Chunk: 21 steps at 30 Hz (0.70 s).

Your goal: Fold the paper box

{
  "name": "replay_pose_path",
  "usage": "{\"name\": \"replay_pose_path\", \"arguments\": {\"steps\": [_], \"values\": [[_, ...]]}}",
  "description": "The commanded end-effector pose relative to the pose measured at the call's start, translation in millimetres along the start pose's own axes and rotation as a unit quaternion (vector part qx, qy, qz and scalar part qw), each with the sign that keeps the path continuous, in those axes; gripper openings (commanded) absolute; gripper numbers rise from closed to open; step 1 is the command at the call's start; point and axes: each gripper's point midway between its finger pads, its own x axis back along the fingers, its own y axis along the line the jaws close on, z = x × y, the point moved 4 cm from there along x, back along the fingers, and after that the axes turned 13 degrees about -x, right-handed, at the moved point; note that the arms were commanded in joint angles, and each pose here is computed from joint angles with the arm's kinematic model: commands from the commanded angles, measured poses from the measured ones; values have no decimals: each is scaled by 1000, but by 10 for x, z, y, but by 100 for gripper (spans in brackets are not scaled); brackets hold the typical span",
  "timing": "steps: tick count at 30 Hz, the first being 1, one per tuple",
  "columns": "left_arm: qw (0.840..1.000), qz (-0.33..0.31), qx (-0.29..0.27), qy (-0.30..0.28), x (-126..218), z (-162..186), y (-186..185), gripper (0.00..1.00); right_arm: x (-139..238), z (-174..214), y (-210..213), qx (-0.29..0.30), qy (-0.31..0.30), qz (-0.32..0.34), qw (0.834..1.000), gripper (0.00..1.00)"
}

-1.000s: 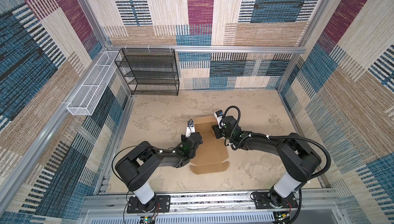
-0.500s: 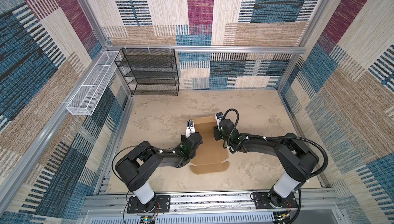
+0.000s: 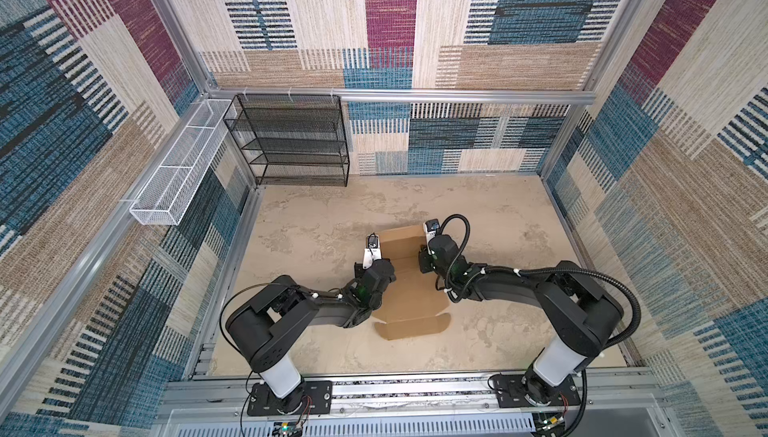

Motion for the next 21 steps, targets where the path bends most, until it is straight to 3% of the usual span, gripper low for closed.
{"name": "replay_pose_path", "arguments": {"steps": [1,7,15,21], "values": [[997,20,-39,60,15,299,-24,0,-20,-100,-20,-17,-25,18,999,17],[998,21,-30,58,34,258,-25,0,-39,-90,-18,-23,-25,24,999,10],[997,23,-22,64,38,239,-54,0,-58,-36,2,-30,-21,29,999,8],[997,18,-23,65,37,216,-51,0,-42,-45,43,-36,-17,17,999,19]]}}
